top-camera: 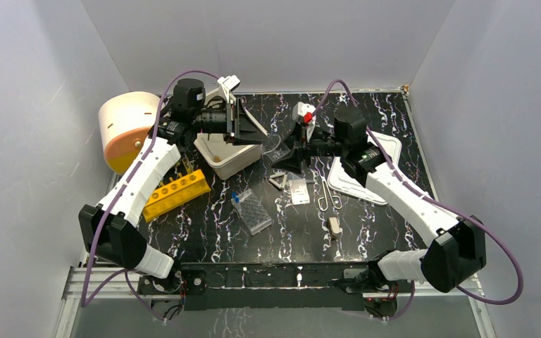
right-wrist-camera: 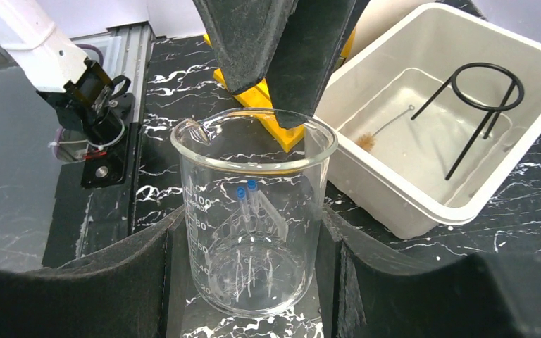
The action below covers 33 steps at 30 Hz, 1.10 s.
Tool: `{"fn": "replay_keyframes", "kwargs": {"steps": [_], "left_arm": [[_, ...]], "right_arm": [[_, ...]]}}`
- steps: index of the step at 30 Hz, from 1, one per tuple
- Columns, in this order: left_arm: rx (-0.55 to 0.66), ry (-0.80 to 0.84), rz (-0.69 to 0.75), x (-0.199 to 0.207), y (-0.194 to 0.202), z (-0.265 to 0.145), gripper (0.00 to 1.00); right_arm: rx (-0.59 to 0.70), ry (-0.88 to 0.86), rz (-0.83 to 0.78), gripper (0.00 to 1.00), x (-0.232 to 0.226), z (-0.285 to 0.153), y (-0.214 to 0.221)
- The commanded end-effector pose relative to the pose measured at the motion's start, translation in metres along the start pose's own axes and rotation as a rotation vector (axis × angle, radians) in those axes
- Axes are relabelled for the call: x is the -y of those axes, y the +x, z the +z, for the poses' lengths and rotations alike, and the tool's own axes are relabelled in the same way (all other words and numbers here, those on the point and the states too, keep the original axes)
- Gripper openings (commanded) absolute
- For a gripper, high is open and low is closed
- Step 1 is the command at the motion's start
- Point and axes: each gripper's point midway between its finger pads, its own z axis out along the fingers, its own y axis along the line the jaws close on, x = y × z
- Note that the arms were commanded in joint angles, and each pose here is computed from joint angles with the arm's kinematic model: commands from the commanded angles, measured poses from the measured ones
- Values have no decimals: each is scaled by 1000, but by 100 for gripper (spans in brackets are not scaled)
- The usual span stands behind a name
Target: Organize the chemistry lab equipment
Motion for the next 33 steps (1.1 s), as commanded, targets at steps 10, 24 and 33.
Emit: {"fn": "replay_keyframes", "kwargs": {"steps": [10,24,33], "left_arm": [[-89,56,124,19,19,-3,18],[-153,-125,173,-8,34,8,18],[-142,-191,223,-13,31,2,0]], "right_arm": [[55,-97,-59,46,-13,5,-35],[19,-124,-69,42,-19,11,-25],[-28,-127,-8,49,-22,11,-12]]}}
